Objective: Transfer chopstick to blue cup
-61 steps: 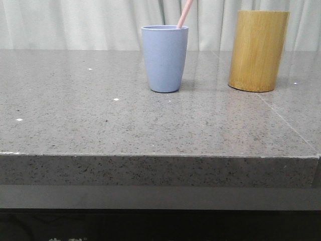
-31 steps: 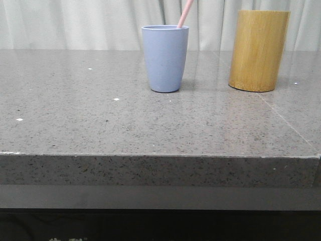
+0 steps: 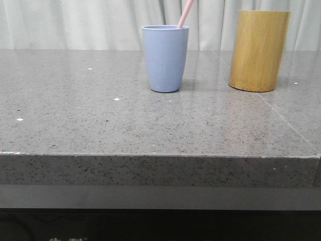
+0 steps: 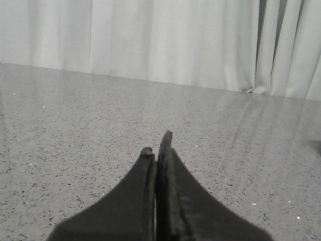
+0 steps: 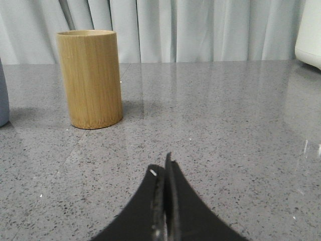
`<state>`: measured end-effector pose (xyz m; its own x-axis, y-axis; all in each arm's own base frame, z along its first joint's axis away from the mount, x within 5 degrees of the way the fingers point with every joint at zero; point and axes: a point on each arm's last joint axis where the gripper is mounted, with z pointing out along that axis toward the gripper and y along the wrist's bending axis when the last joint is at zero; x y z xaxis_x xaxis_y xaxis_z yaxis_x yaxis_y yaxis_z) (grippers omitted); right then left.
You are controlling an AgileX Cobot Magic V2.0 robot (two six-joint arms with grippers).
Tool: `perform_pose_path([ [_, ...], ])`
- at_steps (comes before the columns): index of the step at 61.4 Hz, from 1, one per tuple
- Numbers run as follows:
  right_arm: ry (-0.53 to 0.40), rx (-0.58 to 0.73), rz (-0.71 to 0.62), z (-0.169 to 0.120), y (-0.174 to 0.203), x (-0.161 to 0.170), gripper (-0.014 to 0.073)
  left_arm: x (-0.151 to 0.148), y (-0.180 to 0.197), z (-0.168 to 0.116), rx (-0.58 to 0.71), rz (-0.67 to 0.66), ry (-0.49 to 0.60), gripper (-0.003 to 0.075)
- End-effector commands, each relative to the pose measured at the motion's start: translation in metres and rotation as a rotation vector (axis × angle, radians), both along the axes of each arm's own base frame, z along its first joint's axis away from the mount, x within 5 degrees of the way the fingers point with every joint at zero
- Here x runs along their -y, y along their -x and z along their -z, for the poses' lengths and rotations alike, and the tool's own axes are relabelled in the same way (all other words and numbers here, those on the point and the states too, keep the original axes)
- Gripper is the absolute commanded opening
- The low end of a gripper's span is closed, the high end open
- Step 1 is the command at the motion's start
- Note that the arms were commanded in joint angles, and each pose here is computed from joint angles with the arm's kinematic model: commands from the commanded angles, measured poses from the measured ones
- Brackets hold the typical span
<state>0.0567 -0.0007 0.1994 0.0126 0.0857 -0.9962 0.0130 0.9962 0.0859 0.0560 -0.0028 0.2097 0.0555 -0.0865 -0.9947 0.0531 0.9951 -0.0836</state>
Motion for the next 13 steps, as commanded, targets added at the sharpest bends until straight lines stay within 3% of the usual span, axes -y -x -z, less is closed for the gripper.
perform_pose_path([
  [1, 0.015, 0.11, 0.01, -0.0102, 0.0024, 0.0006, -0.0117, -0.0007, 0.0023, -0.0054, 0.099, -0.004, 0.012, -0.0019],
  [13, 0.015, 0.11, 0.01, -0.0102, 0.0024, 0.0006, -0.0117, -0.0007, 0.0023, -0.0054, 0.099, -0.004, 0.012, -0.0019],
])
